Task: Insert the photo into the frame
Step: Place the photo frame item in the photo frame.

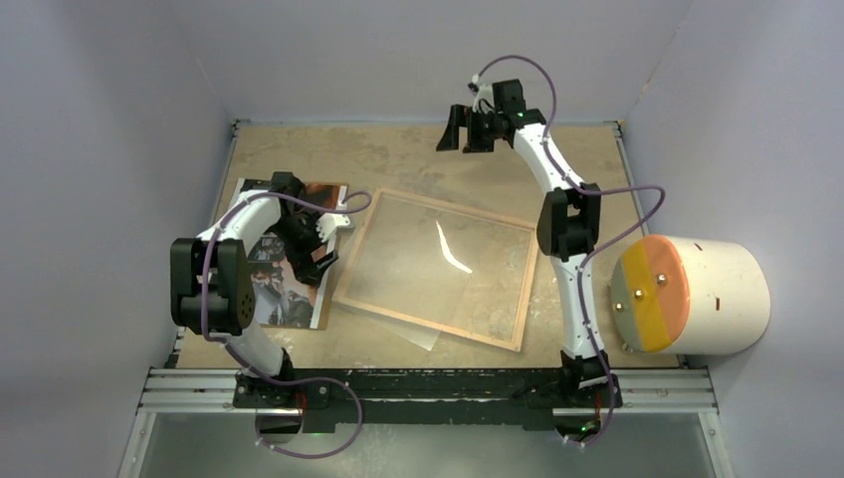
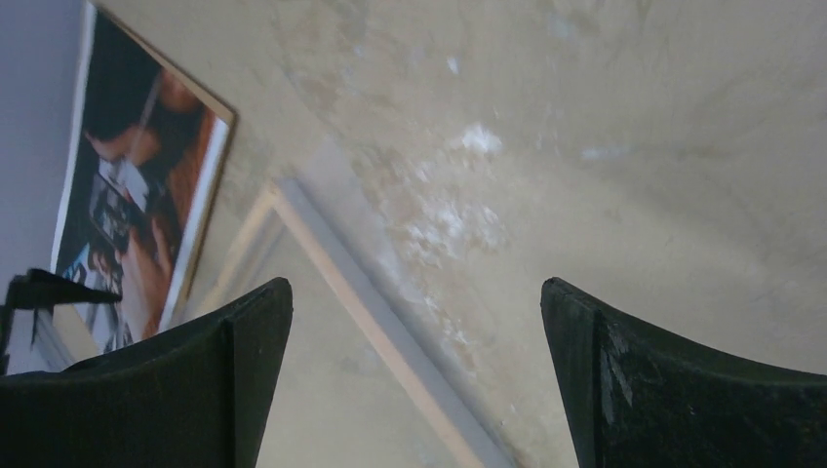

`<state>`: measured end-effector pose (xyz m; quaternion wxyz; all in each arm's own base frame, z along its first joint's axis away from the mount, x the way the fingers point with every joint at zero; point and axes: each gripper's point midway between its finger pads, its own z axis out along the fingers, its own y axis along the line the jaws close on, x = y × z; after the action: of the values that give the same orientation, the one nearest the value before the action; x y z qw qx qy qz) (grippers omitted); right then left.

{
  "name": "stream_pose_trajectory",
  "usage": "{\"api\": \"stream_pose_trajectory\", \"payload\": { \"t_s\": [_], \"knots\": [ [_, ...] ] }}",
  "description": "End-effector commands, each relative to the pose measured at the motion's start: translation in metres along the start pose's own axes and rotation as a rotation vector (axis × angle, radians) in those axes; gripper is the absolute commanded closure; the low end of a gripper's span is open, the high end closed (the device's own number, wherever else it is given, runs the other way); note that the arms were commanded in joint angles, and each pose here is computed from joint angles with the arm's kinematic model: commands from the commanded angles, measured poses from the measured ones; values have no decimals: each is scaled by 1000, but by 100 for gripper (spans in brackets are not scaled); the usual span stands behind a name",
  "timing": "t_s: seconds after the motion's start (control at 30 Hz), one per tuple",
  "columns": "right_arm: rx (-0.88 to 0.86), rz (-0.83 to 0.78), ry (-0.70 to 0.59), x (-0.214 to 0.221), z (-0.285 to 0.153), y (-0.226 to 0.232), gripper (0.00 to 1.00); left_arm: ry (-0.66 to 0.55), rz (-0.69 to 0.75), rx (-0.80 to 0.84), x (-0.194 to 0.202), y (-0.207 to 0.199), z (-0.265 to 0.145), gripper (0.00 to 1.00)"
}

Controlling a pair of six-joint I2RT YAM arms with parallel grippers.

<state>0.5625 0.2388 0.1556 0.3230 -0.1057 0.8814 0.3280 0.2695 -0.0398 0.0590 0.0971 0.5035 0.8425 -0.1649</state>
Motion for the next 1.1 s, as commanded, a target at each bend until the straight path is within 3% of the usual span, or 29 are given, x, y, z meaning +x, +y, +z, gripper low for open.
{"api": "stream_pose_trajectory", "payload": {
  "t_s": [0.0, 0.4, 0.57, 0.93, 1.07],
  "knots": [
    [-163, 85, 132, 36, 2, -5, 1, 38, 74, 6, 13, -7, 0, 0],
    [-247, 137, 234, 92, 8, -8, 25, 146, 31, -141, 41, 20, 17, 1],
    [-264, 140, 241, 98, 4, -4, 31, 157, 11, -192, 41, 30, 20, 1],
    [-303, 121, 183, 90, -11, 16, 63, 196, 0, -222, 41, 27, 41, 2],
    [-319, 112, 162, 86, -20, 28, 69, 197, 0, -222, 39, 26, 43, 2]
  ]
}}
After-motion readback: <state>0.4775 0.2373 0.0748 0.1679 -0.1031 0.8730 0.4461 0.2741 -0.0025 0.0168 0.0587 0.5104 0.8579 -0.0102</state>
